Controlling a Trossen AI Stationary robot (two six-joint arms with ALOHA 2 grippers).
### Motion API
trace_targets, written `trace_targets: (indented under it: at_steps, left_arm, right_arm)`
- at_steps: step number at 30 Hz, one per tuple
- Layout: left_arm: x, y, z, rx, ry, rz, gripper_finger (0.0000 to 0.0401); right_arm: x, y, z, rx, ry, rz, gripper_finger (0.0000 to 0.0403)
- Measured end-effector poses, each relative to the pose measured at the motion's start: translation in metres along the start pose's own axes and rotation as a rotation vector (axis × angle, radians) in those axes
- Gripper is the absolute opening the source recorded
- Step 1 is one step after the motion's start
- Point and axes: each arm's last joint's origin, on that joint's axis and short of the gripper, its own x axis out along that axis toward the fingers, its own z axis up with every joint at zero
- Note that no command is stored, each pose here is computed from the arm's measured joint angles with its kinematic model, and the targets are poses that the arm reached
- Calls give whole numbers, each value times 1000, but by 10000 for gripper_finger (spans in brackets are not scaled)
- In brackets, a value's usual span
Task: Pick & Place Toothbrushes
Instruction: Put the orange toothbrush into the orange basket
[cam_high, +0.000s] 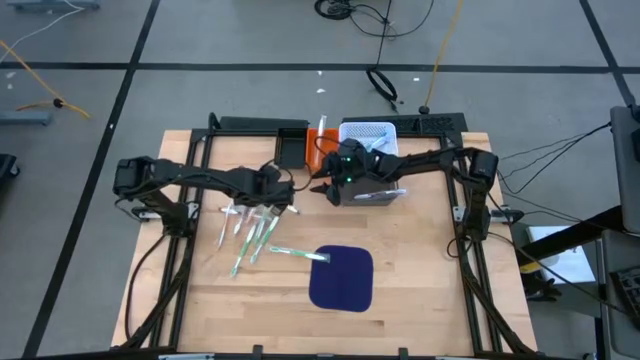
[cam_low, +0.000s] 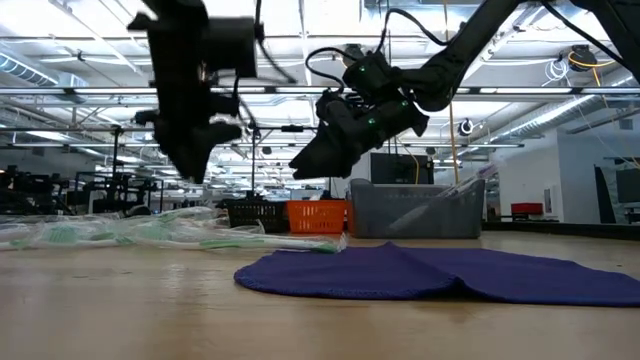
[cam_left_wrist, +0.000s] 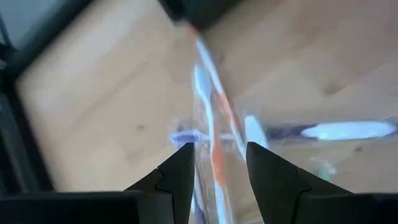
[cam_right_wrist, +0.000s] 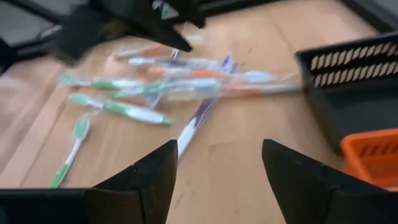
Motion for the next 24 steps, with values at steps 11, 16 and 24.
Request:
trace_targets:
  at_steps: [11, 16, 24]
  left_arm:
    - [41, 19, -13, -48, 178, -58, 147]
    - [46, 20, -12, -52, 205, -121, 147]
    - [56, 21, -18, -54, 219, -158, 139]
  right_arm:
    - [4, 9, -3, -31, 27, 20, 226]
    - [4, 9, -3, -31, 28, 19, 226]
    - [4, 9, -3, -28, 34, 19, 226]
